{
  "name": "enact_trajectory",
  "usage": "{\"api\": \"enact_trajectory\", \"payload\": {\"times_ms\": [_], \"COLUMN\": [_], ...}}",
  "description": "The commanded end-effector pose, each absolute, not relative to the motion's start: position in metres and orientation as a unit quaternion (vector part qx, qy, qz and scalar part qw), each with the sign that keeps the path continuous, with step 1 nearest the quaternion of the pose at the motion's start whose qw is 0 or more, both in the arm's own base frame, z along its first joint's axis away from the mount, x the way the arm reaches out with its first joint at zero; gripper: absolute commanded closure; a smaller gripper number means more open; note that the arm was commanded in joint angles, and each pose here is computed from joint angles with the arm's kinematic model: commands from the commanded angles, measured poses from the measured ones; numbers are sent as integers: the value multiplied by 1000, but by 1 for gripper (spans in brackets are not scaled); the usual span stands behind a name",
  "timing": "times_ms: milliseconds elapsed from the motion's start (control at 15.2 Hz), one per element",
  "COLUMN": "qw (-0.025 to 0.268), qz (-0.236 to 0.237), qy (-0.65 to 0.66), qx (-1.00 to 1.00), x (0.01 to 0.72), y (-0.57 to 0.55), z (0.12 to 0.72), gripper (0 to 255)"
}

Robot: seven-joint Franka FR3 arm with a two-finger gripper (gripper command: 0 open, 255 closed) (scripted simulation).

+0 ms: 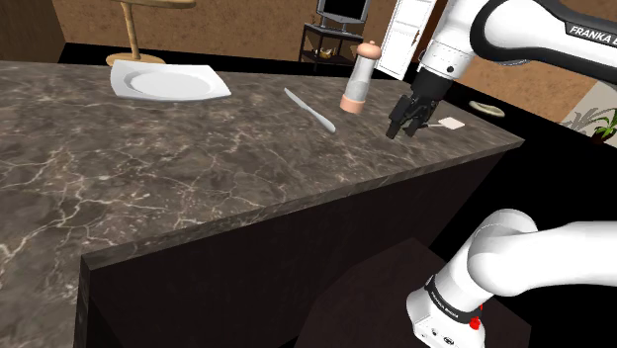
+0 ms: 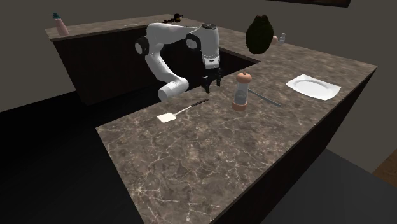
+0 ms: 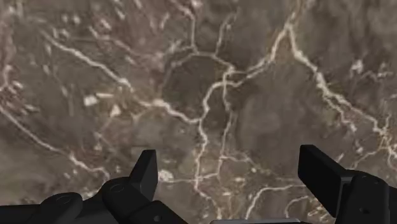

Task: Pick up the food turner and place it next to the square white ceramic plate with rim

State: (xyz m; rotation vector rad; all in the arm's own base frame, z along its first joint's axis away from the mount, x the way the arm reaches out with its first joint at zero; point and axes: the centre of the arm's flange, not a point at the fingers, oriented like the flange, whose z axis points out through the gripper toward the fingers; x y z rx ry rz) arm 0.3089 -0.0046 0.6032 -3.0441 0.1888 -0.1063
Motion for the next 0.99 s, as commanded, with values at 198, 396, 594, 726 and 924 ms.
{"api": "enact_trajectory", "payload": {"times_ms": [198,396,594,726,924], "qw": [42,40,36,34,29], "qz": [-35,-34,-33,-32,-30], "qy": [-50,-160,-269,-340,-443], "qx": [-997,-986,-962,-939,-896], "x": [287,273,267,268,276], "y": [-37,-73,-111,-136,-174], "z": [608,614,620,624,631], "gripper": [0,0,0,0,0]}}
